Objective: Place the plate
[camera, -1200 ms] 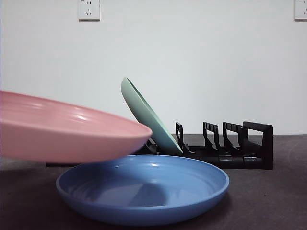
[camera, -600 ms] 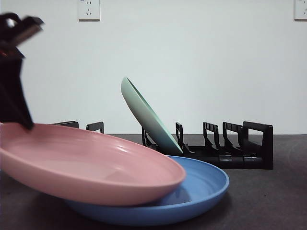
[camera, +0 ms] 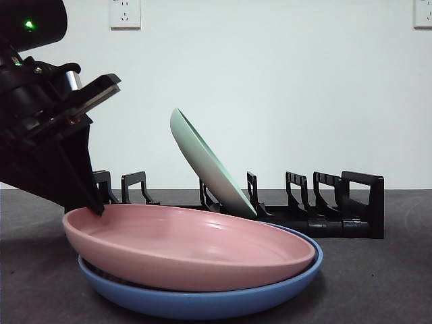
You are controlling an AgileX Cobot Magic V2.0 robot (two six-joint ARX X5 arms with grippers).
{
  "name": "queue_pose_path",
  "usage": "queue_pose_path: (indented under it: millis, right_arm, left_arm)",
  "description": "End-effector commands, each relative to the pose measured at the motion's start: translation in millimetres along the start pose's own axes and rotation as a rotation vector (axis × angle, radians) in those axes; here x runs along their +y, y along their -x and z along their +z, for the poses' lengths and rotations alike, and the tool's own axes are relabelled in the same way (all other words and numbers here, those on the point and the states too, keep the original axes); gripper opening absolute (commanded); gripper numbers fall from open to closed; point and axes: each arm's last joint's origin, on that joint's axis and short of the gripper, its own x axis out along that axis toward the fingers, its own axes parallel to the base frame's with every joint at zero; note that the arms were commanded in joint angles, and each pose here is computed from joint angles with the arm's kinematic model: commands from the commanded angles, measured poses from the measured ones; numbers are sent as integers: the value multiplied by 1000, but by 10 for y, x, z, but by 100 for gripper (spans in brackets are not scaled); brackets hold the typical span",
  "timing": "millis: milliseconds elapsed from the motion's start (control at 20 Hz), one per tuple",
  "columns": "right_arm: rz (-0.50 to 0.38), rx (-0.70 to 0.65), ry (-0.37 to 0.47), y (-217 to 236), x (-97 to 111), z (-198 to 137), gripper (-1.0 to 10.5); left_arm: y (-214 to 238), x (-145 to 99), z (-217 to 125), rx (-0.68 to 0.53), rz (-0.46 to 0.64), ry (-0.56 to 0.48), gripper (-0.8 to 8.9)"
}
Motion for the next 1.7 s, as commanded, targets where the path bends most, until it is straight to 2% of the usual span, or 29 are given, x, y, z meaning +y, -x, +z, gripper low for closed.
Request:
queue_pose_path:
  millis: [50, 150, 200, 300, 350, 650, 950, 1150, 1300, 1450, 1700]
  right_arm:
    - [9, -14, -15, 23, 17, 37, 229]
    - [10, -14, -15, 23, 17, 37, 229]
    - [10, -14, -16, 23, 17, 37, 229]
    - [11, -13, -17, 23, 18, 37, 229]
    - [12, -13, -18, 23, 18, 37, 229]
    - [14, -11, -40, 20, 20, 37, 229]
    - [152, 50, -160, -158, 25, 165, 229]
    - [294, 100, -276, -554, -75, 482, 229]
    - [375, 154, -323, -967, -176, 738, 229]
    - [428, 220, -332, -1465, -188, 979, 229]
    - [454, 261, -289, -2162, -44, 1248, 229]
  left_arm:
    - [-41, -28, 12, 4, -13, -10, 33]
    - [-41, -31, 9, 5, -14, -12, 40]
    - [-41, -31, 9, 5, -14, -12, 75]
    - [-37, -30, 2, 11, -11, -9, 217]
    - [-29, -27, -2, 15, -8, -7, 246]
    - [354, -21, -12, -54, -5, -11, 256]
    - [1206, -93, -152, -169, 41, -137, 250]
    - [1625, -185, -349, -301, 18, -185, 250]
    - [1784, -212, -487, -374, -4, -196, 250]
    - [1861, -217, -585, -397, -15, -181, 250]
    - [1854, -197, -640, -353, -2, -165, 250]
